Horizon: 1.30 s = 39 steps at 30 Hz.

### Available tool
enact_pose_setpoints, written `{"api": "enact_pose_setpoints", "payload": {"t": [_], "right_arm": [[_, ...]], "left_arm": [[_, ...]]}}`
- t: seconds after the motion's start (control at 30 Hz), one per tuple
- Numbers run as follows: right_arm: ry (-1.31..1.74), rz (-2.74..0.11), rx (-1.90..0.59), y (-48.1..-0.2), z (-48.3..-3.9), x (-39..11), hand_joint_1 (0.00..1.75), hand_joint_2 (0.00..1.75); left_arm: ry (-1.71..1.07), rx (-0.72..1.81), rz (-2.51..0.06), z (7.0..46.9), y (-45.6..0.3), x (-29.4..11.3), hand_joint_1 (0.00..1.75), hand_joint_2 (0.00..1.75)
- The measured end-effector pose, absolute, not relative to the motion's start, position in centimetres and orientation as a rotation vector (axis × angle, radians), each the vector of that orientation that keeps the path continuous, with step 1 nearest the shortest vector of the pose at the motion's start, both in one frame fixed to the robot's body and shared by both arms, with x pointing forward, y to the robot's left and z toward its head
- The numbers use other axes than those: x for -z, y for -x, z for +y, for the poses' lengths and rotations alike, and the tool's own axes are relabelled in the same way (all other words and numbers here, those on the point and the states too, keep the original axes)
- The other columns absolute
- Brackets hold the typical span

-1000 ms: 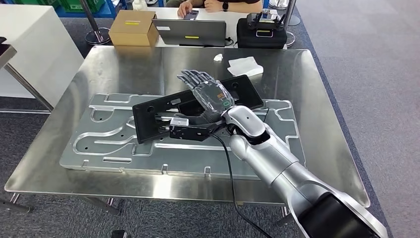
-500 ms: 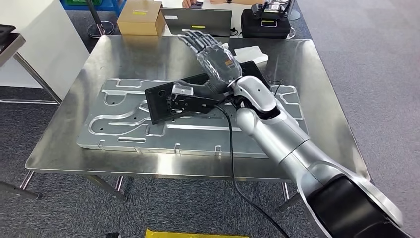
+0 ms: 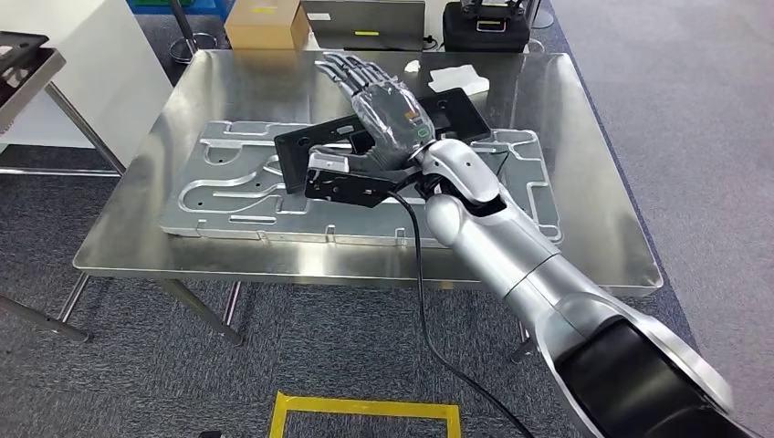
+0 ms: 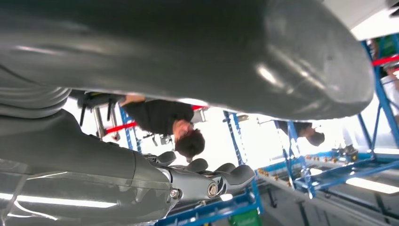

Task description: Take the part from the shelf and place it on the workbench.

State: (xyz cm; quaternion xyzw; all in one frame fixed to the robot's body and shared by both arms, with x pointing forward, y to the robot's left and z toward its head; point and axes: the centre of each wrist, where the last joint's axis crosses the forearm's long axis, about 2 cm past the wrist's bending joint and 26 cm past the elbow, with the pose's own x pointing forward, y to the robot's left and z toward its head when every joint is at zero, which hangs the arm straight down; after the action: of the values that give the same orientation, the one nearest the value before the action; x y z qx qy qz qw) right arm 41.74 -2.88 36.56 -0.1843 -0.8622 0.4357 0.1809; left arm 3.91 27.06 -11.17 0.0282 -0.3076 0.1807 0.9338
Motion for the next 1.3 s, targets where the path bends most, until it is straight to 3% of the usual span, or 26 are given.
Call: {"api": "enact_pose_setpoints", "payload": {"t": [0.37, 1.03, 1.17, 1.3], "right_arm": [[0.444, -2.329, -1.298, -40.9, -2.7, -30.8, 0.0, 0.0], [0.365, -2.2, -1.312, -39.8, -2.9, -26.3, 0.0, 0.0], [0.299, -2.095, -1.281, -39.7, -4.4, -22.5, 0.0, 0.0], [0.277, -1.834, -1.167, -38.7, -8.1, -15.5, 0.0, 0.0]], "left_arm": [[-0.061, -0.361, -0.628, 27.1, -3.9, 11.2, 0.0, 0.0], [-0.053, -0.346, -0.629, 27.0, -3.7, 11.2, 0.0, 0.0], [-0.058, -0.353, -0.627, 26.8, -3.7, 11.2, 0.0, 0.0], [-0.066, -0.369, -0.621, 26.7, -3.5, 11.2, 0.0, 0.0]]}}
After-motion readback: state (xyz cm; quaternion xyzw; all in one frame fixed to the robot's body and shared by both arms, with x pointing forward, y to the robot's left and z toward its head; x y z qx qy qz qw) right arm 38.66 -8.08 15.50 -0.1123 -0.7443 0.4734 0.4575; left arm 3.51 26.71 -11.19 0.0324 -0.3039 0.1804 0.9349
